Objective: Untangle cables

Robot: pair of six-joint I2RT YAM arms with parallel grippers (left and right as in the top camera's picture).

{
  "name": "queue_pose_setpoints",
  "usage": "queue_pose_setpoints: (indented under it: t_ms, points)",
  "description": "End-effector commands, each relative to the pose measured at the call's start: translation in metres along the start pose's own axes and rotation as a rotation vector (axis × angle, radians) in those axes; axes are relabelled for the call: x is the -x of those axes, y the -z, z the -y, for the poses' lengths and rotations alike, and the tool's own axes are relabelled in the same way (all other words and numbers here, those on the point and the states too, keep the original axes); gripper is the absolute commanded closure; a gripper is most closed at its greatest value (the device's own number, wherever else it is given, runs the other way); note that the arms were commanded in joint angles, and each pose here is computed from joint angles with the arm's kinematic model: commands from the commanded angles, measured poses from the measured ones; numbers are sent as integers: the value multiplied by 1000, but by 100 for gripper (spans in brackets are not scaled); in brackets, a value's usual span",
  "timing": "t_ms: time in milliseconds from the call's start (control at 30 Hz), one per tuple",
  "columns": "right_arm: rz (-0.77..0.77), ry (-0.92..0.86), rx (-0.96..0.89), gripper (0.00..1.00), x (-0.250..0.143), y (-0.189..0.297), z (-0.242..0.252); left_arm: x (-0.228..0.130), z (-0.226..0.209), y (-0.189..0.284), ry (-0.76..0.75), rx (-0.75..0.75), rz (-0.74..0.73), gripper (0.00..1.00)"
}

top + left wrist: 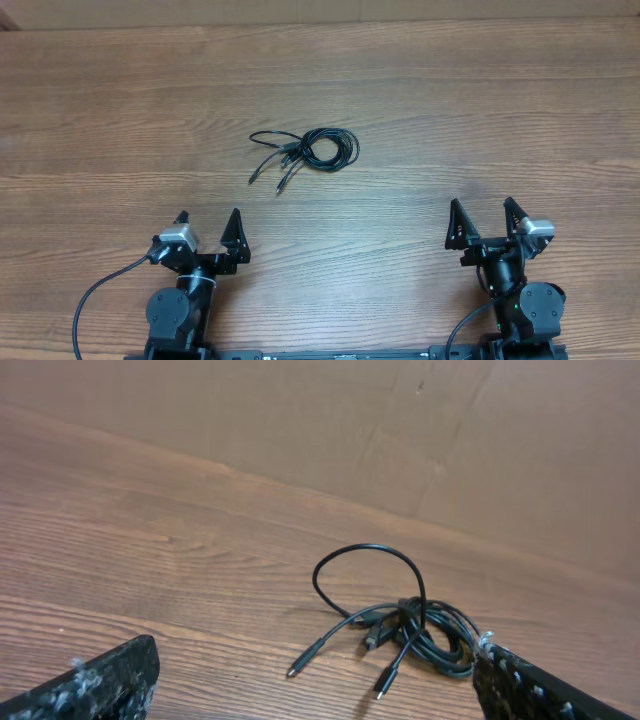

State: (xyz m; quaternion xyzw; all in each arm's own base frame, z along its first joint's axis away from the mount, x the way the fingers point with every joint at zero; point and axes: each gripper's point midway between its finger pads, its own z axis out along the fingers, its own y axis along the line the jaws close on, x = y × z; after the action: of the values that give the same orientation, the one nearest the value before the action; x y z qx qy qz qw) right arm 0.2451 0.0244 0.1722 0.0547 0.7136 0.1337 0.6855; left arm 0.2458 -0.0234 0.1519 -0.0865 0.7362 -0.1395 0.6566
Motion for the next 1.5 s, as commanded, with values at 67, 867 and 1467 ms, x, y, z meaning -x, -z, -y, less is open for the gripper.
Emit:
queue_pose_setpoints:
  t_ms: [67,867,1467]
  points:
    - [4,-2,-6,0,-2,0,1,-7,13,1,-71,-72,-46,0]
    - [4,-2,-6,0,-2,0,1,122,52,55,-93,-10,-182,0]
    - [4,-2,-6,0,-2,0,1,120,96,16,-25,-78,-849,0]
